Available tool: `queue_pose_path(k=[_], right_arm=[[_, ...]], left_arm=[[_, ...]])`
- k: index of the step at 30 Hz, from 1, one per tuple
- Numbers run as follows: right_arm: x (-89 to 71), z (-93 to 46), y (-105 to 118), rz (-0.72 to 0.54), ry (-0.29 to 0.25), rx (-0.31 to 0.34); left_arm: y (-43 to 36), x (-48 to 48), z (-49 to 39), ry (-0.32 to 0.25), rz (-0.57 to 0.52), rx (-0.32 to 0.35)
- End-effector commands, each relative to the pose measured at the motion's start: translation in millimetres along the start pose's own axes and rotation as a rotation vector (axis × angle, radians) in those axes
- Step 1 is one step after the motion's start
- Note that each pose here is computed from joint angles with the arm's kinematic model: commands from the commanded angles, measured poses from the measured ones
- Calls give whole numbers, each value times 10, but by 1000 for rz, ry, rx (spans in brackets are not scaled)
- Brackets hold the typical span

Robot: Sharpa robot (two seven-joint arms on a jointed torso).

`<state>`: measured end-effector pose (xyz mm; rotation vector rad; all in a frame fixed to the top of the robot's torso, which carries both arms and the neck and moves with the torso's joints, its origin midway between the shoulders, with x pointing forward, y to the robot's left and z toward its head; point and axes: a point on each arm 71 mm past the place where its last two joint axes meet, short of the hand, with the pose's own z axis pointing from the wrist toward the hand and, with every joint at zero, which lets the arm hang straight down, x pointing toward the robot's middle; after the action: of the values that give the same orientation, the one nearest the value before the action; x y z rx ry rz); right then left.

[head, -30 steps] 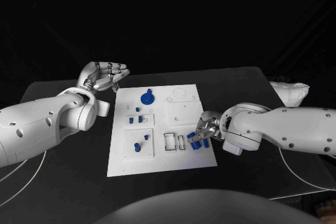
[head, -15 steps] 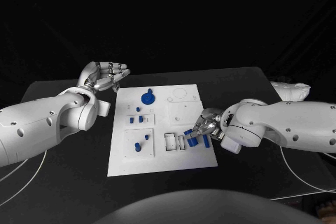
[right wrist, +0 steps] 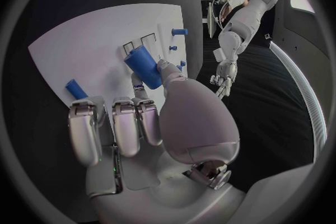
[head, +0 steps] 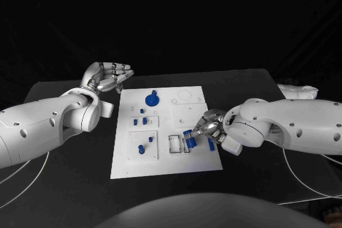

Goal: Assemble the parts on the task board

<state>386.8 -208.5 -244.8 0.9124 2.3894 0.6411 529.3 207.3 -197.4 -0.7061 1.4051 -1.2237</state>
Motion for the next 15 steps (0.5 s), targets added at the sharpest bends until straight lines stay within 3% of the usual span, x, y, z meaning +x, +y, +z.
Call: queue_pose_path(k=[1, 15], right_arm=[[57, 19, 9, 75, 83, 13], [149, 135, 59, 150, 148, 93]], left_arm=[[-13, 21, 7, 15, -7, 7], [-13, 29, 14, 17, -8, 8]])
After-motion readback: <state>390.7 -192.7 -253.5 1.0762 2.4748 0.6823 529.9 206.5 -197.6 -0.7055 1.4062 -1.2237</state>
